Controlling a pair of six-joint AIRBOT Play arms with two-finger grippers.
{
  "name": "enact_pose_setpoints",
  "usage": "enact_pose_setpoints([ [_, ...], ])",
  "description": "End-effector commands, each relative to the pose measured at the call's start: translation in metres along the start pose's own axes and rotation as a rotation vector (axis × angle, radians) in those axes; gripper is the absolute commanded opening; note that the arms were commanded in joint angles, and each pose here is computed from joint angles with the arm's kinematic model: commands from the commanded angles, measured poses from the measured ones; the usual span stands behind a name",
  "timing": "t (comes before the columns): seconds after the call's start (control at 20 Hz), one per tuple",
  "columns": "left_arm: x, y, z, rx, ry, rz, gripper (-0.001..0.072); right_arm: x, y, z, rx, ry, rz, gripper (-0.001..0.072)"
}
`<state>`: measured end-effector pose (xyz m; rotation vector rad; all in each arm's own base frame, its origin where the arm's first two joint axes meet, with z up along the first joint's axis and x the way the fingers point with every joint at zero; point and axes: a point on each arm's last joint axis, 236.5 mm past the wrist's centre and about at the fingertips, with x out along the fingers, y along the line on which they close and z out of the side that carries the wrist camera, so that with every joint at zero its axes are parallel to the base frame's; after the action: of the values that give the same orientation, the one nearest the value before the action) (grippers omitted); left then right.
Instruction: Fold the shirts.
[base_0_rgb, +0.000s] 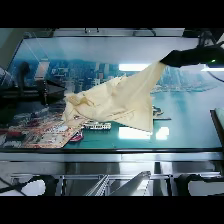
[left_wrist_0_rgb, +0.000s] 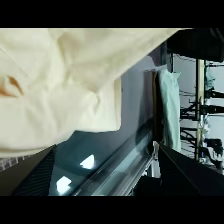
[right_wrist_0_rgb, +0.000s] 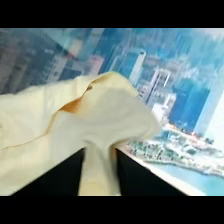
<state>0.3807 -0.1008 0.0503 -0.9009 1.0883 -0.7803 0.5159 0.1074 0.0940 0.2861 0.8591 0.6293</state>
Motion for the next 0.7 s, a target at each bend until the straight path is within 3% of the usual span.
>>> enact_pose_setpoints([
  [0.0, 0.009, 0.043, 0.01, -0.053, 0.047, -0.034, 0.0716, 0.03, -0.018, -0.025, 0.065, 0.081, 0.01, 0.0406],
  [0.2, -0.033, 0.028, 0.04, -0.004, 0.07, -0.064, 0.0711, -0.033, -0.024, -0.052, 0.169, 0.189, 0.063, 0.0401],
  [0.3, -0.054, 0.046, 0.035, -0.013, 0.123, 0.085, 0.071, -0.054, -0.02, -0.089, 0.259, 0.298, 0.118, 0.0363],
  [0.45, -0.075, 0.079, 0.012, -0.045, 0.187, 0.308, 0.0709, -0.061, -0.02, -0.154, 0.415, 0.351, 0.124, 0.0364],
  [0.65, -0.062, 0.088, -0.01, -0.103, 0.224, 0.286, 0.0709, -0.038, -0.019, -0.247, 0.578, 0.347, 0.038, 0.0378],
])
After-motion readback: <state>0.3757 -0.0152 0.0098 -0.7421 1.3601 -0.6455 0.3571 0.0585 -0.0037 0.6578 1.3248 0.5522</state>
